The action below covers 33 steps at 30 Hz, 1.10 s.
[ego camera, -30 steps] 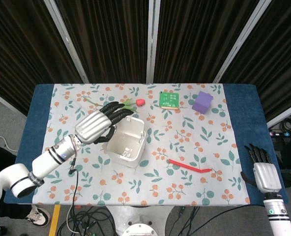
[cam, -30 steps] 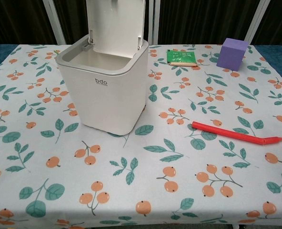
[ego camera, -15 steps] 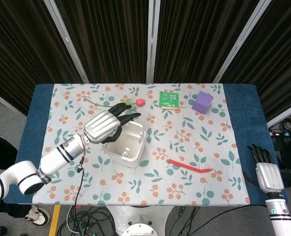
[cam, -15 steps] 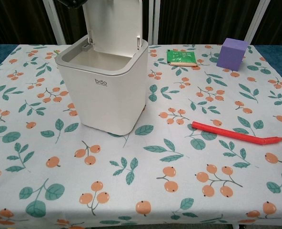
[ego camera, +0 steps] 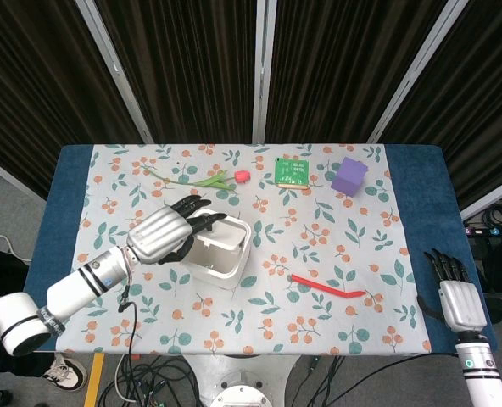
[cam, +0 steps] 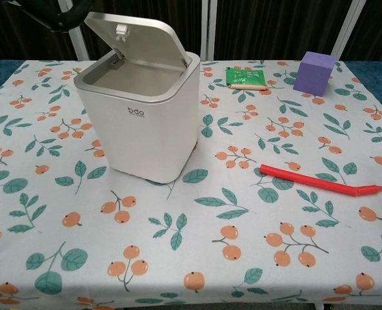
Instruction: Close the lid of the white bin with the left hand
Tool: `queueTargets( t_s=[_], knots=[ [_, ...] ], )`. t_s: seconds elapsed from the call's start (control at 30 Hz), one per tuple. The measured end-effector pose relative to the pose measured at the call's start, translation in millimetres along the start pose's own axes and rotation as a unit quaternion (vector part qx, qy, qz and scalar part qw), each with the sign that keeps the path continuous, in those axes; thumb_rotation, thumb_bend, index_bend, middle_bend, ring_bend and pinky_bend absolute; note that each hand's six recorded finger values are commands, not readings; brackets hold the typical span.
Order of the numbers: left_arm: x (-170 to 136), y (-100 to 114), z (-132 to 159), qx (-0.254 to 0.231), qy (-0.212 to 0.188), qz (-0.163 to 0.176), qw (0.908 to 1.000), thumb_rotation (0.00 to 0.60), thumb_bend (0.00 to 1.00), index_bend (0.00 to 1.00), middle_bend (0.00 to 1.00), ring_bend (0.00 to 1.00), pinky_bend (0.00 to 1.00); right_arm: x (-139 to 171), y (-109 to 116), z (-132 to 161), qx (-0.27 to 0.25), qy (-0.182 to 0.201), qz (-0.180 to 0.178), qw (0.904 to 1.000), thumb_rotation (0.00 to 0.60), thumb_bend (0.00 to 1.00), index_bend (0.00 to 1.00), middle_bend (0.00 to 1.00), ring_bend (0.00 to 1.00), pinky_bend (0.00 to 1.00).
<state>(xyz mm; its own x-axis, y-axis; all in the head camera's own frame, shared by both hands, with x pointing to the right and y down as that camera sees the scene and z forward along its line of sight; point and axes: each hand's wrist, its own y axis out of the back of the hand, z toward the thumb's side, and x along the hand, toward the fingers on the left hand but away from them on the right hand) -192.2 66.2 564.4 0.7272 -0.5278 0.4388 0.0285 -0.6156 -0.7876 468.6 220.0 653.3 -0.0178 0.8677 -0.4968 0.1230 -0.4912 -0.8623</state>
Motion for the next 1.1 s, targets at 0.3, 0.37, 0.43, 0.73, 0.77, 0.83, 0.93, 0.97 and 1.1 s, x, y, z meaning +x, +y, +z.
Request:
queueTargets(
  t_s=[0.3, 0.37, 0.43, 0.73, 0.77, 0.83, 0.93, 0.97, 1.1],
  knots=[
    [-21.4, -18.6, 3.6, -0.017, -0.005, -0.013, 0.9998, 0.600, 0.80, 0.05, 0.30, 0.00, 0.00, -0.5, -2.6, 3.4, 0.002, 0.002, 0.004, 1.0000, 0.600, 0.23, 0.00, 0.00, 0.00, 0.00],
    [-24.5, -23.2, 4.2, -0.021, -0.006, -0.015, 0.9996, 0.600, 0.80, 0.05, 0.30, 0.00, 0.00, -0.8, -3.4, 3.6, 0.003, 0.002, 0.005, 1.0000, 0.600, 0.23, 0.00, 0.00, 0.00, 0.00],
    [-27.2, -29.5, 5.5, -0.025, -0.009, -0.019, 0.9995, 0.600, 0.80, 0.05, 0.30, 0.00, 0.00, -1.2, -3.9, 4.2, 0.002, 0.002, 0.006, 1.0000, 0.600, 0.23, 0.00, 0.00, 0.00, 0.00],
    [-30.2, -49.1, 1.8, -0.036, -0.006, -0.017, 0.9992, 0.600, 0.80, 0.05, 0.30, 0.00, 0.00, -1.2, -5.0, 3.7, 0.002, 0.001, 0.008, 1.0000, 0.600, 0.23, 0.00, 0.00, 0.00, 0.00],
    [-30.3, -49.6, 2.1, -0.037, -0.006, -0.015, 0.9992, 0.600, 0.80, 0.05, 0.30, 0.00, 0.00, -1.2, -5.2, 3.4, 0.002, 0.000, 0.008, 1.0000, 0.600, 0.23, 0.00, 0.00, 0.00, 0.00],
    [-30.5, -51.2, 3.6, -0.038, -0.009, -0.011, 0.9992, 0.600, 0.80, 0.05, 0.30, 0.00, 0.00, -1.3, -6.1, 3.2, 0.002, 0.000, 0.010, 1.0000, 0.600, 0.23, 0.00, 0.00, 0.00, 0.00],
    [-31.0, -55.4, 6.2, -0.038, -0.013, -0.011, 0.9991, 0.600, 0.80, 0.05, 0.30, 0.00, 0.00, -1.4, -8.1, 3.5, 0.001, 0.001, 0.012, 0.9999, 0.600, 0.23, 0.00, 0.00, 0.00, 0.00],
    [-31.0, -56.9, 6.7, -0.038, -0.014, -0.012, 0.9991, 0.600, 0.80, 0.05, 0.30, 0.00, 0.00, -1.4, -8.7, 3.6, 0.001, 0.001, 0.013, 0.9999, 0.600, 0.23, 0.00, 0.00, 0.00, 0.00],
    [-30.8, -65.9, 7.5, -0.041, -0.014, -0.019, 0.9989, 0.600, 0.80, 0.05, 0.30, 0.00, 0.00, -1.8, -9.7, 3.2, 0.000, 0.001, 0.014, 0.9999, 0.600, 0.23, 0.00, 0.00, 0.00, 0.00]
  ],
)
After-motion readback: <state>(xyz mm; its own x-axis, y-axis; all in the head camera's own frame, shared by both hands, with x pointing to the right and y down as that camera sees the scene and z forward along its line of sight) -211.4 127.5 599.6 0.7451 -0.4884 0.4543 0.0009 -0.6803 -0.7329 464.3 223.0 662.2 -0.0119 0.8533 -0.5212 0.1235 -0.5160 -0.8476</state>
